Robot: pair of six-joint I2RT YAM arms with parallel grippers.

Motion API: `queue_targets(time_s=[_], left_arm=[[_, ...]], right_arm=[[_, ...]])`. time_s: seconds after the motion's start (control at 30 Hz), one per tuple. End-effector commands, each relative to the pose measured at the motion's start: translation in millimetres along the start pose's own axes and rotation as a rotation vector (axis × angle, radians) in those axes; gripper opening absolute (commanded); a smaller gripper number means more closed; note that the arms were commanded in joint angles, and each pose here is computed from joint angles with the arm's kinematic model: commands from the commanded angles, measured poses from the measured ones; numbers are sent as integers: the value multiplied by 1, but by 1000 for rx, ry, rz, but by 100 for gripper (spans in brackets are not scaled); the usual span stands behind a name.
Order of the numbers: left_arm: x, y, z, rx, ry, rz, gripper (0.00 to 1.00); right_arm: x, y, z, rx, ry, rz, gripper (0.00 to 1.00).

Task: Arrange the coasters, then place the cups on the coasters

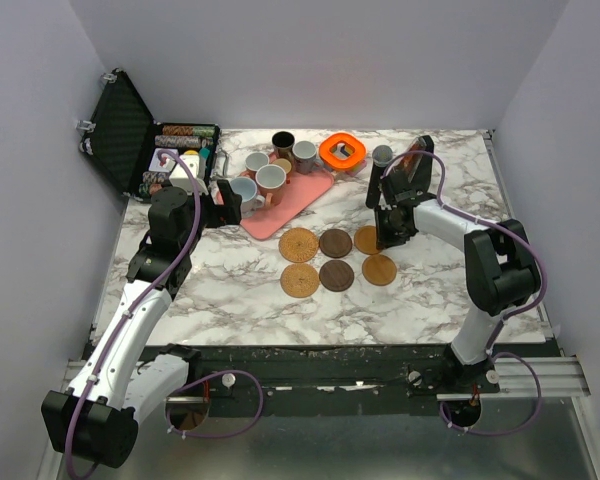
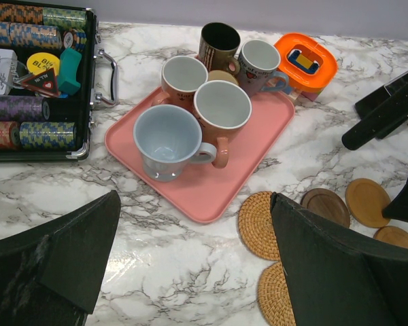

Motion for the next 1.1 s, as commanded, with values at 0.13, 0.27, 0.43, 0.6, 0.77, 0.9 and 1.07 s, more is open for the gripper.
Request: queue_targets(time_s=[0.13,0.27,0.43,0.6,0.77,0.9,1.07], left_arm=[[-1,3,-4,26,6,-15,99],[-1,2,-4,24,5,-14,99],[0,2,-3,24,5,-11,99],[0,1,-3,22,5,-10,99],[0,1,-3,21,5,-11,99],[0,1,-3,20,5,-9,99],[1,0,-2,17,3,-6,99]], right_arm=[[33,-1,6,-8,25,128,36],[33,-1,8,-19,27,122,36],[34,-3,12,-51,27,132,36],[33,-3,12,-46,22,128,36],[31,-1,12,-33,1,109,41],[26,1,8,6,-15,65,45],[13,8,5,41,-22,19,52]])
Point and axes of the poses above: each gripper's point midway between its finger pads, its own y axis back along the fingers, its own z axis along the line the jaws close on, x = y × z, the point moved 6 cm from there along y, back along the fingers, and after that the axes turned 9 degrees about y, right-handed, at the moved point
